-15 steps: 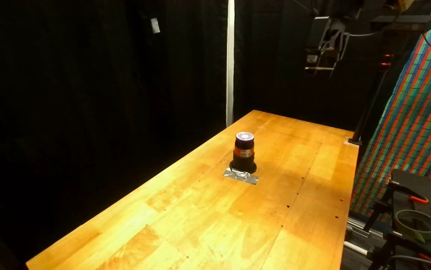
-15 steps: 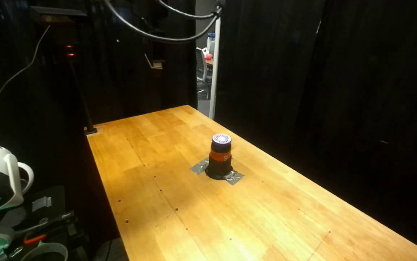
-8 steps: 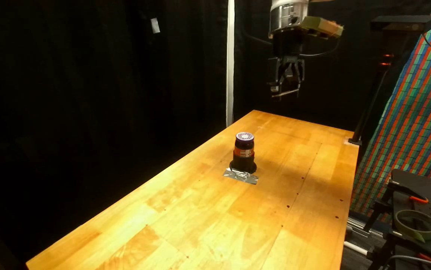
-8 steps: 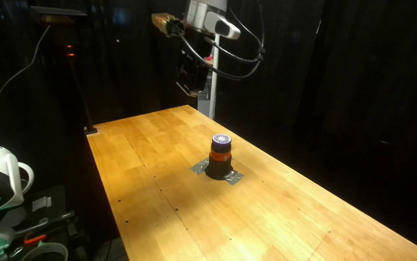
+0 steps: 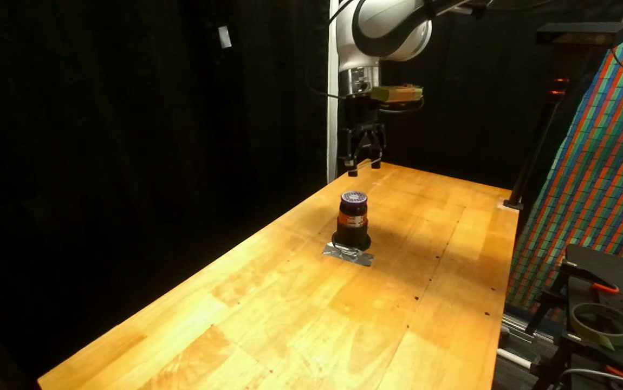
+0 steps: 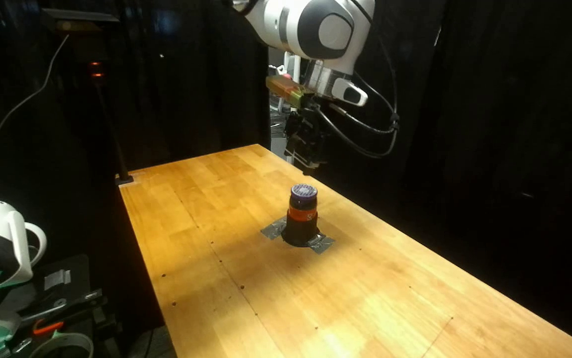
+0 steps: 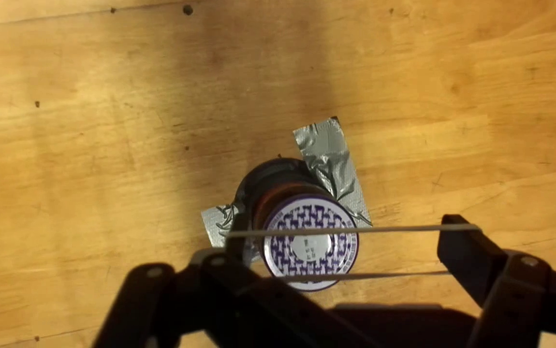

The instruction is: Put the rubber band on the cup

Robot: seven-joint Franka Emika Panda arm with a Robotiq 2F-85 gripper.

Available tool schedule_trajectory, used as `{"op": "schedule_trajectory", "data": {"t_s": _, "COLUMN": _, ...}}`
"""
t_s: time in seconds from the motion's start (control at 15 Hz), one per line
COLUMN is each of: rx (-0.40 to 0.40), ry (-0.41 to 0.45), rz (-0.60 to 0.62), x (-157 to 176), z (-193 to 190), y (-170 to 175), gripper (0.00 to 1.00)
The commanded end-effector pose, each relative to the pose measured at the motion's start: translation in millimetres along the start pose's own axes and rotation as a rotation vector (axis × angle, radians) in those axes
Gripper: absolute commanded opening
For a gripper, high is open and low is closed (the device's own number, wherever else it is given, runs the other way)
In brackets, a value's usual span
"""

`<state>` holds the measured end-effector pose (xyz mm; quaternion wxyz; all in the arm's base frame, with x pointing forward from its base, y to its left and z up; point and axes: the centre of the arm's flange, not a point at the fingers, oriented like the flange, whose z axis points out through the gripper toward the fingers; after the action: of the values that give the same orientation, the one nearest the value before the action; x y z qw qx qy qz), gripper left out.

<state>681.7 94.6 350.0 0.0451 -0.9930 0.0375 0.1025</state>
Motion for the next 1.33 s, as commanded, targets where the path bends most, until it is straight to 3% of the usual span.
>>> {"op": "schedule_trajectory", "data": {"t_s": 0.0, "rx": -0.018, "ry": 0.010, "rz": -0.032, "x": 84.5, "z": -1.3, "y": -13.9, "gripper": 1.00}}
{"op": "schedule_trajectory", "data": {"t_s": 0.27, "rx": -0.018, "ry": 0.020, "rz": -0.022, "x": 126.3, "z": 24.9, "y": -9.6, "gripper": 1.00}}
{"op": "schedule_trajectory", "data": {"t_s": 0.53, "rx": -0.018, "ry": -0.031, "rz": -0.014, "x": 146.2, "z": 45.0, "y": -1.3, "gripper": 1.00}}
{"op": "schedule_trajectory", "data": {"t_s": 1.07, "rx": 0.026, "ry": -0.233, "rz": -0.067, "x": 112.6, "z": 48.1, "y": -3.1, "gripper": 1.00}}
{"op": "schedule_trajectory", "data": {"t_s": 1.27, "rx": 0.024, "ry": -0.218, "rz": -0.066, "x": 105.1, "z": 60.7, "y": -2.8, "gripper": 1.00}}
